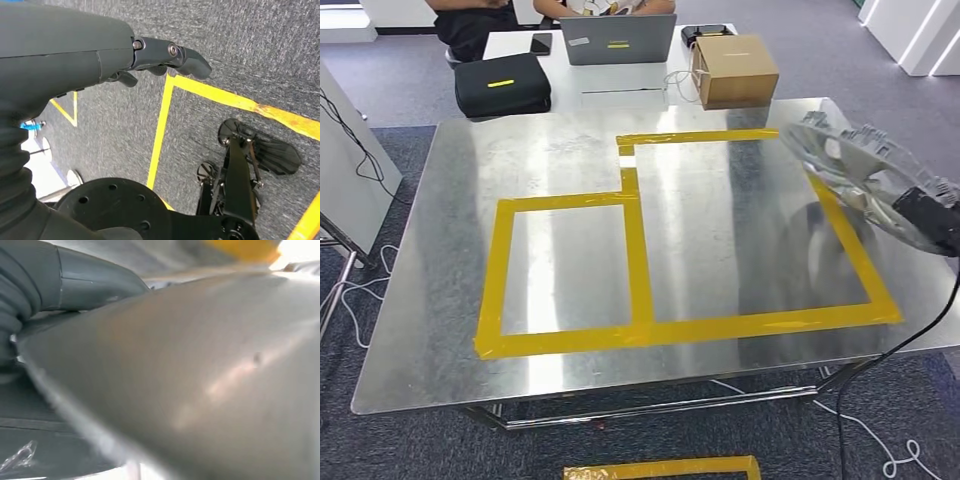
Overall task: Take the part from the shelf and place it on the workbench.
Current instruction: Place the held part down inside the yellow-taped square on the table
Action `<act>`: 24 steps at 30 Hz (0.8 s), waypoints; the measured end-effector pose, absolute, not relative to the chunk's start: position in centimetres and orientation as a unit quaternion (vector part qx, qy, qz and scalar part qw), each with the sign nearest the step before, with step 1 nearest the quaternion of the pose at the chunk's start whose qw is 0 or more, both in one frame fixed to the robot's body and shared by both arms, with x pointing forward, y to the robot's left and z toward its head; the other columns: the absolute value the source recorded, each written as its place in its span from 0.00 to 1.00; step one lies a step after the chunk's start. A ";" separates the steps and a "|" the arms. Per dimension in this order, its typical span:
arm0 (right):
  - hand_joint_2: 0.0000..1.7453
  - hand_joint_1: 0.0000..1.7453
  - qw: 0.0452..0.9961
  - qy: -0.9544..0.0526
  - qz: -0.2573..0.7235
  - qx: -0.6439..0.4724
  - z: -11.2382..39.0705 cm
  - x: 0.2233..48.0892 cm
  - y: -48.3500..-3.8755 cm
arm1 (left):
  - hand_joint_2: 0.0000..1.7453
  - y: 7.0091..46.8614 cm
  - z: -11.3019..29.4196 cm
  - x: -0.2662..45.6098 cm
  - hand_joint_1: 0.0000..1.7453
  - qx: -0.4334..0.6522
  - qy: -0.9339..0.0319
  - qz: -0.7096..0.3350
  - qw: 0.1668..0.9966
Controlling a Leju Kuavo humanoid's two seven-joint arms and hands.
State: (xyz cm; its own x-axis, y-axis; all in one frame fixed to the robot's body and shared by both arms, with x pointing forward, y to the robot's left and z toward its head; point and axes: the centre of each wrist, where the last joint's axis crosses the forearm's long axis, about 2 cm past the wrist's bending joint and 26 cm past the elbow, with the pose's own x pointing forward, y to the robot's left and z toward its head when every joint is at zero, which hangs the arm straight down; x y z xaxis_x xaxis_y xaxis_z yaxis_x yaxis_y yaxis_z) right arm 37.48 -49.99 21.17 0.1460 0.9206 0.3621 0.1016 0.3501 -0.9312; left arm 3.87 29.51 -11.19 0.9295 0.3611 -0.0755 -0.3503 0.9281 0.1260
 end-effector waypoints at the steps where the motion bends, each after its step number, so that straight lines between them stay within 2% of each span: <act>1: 1.00 1.00 0.595 -0.563 0.350 -0.455 20.1 38.0 -48.6 | 1.00 29.5 -11.2 3.9 0.00 0.054 0.048 0.179 0.981; 5: 1.00 1.00 0.583 -0.571 0.383 -0.433 17.8 39.9 -43.9 | 1.00 29.5 -11.1 4.3 0.00 0.051 0.046 0.174 0.982; 11: 1.00 1.00 0.571 -0.567 0.429 -0.410 17.4 41.5 -40.2 | 1.00 29.5 -11.2 4.3 0.00 0.051 0.046 0.171 0.983; 24: 1.00 1.00 0.564 -0.565 0.447 -0.402 17.5 42.4 -38.8 | 1.00 29.6 -11.2 4.2 0.00 0.052 0.047 0.170 0.983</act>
